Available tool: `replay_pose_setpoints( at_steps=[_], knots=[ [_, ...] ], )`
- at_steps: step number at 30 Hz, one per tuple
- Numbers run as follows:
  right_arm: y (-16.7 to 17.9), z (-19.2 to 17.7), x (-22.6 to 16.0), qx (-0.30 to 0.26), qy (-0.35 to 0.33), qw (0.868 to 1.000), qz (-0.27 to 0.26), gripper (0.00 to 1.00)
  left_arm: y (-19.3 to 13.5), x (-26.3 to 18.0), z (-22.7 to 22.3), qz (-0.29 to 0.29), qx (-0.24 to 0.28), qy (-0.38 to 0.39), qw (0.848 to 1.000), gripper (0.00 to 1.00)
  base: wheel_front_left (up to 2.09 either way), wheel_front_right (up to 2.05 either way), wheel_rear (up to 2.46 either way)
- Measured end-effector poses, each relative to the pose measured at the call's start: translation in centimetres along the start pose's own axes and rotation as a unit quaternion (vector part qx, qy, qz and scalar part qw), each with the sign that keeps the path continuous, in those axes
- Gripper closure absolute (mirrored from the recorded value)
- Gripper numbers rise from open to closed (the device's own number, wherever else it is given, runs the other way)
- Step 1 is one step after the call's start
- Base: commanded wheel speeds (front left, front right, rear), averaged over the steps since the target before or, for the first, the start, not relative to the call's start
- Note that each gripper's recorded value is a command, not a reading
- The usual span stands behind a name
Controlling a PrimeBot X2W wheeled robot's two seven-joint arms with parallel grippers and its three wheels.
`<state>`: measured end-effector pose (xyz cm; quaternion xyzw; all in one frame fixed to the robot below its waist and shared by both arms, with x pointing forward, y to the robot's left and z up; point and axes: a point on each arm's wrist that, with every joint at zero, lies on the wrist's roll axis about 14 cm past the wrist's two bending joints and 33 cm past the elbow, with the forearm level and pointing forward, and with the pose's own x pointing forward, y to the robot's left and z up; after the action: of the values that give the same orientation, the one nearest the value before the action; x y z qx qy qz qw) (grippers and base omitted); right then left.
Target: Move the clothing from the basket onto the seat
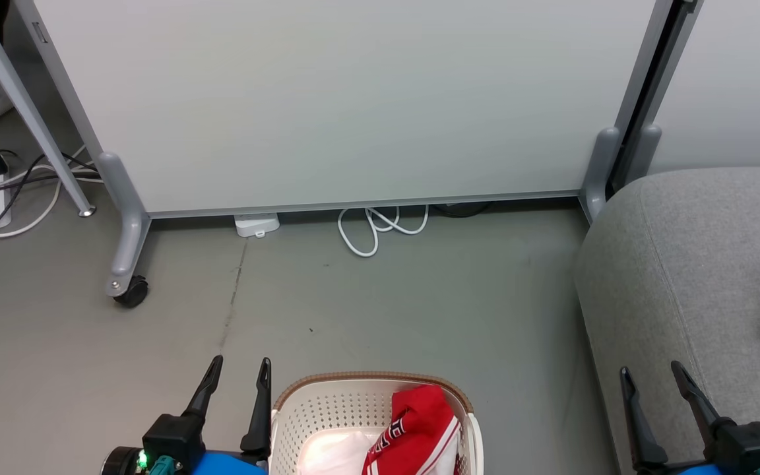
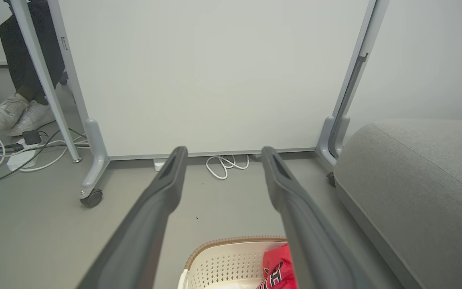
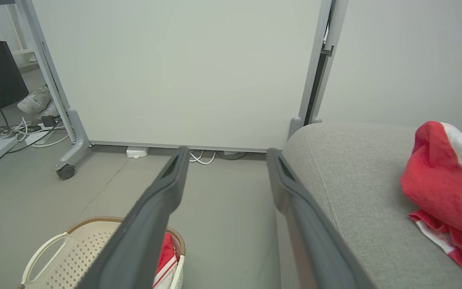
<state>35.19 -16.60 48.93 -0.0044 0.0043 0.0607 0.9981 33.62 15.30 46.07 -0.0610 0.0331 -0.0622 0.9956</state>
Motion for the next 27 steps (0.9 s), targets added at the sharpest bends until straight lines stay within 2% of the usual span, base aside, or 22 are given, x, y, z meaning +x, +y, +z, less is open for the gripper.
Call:
replay_pose_setpoints(
  at_steps=[7, 16, 27],
  knots=[
    [0.5, 0.0, 0.9, 0.004, -0.001, 1.000, 0.007, 0.00, -1.0, 1.2, -1.2, -0.019, -0.001, 0.021, 1.000, 0.00, 0.00, 0.00, 0.00],
    [0.1, -0.7, 4.1, 0.012, 0.001, 1.000, 0.003, 0.00, -4.4, 6.5, -4.2, -0.088, 0.003, 0.068, 0.994, 0.00, 0.00, 0.00, 0.00],
    [-1.4, -4.7, 7.0, 0.027, 0.036, 0.999, -0.014, 0.00, -8.0, 10.7, -13.0, -0.179, 0.015, 0.174, 0.968, 0.00, 0.00, 0.00, 0.00]
  ],
)
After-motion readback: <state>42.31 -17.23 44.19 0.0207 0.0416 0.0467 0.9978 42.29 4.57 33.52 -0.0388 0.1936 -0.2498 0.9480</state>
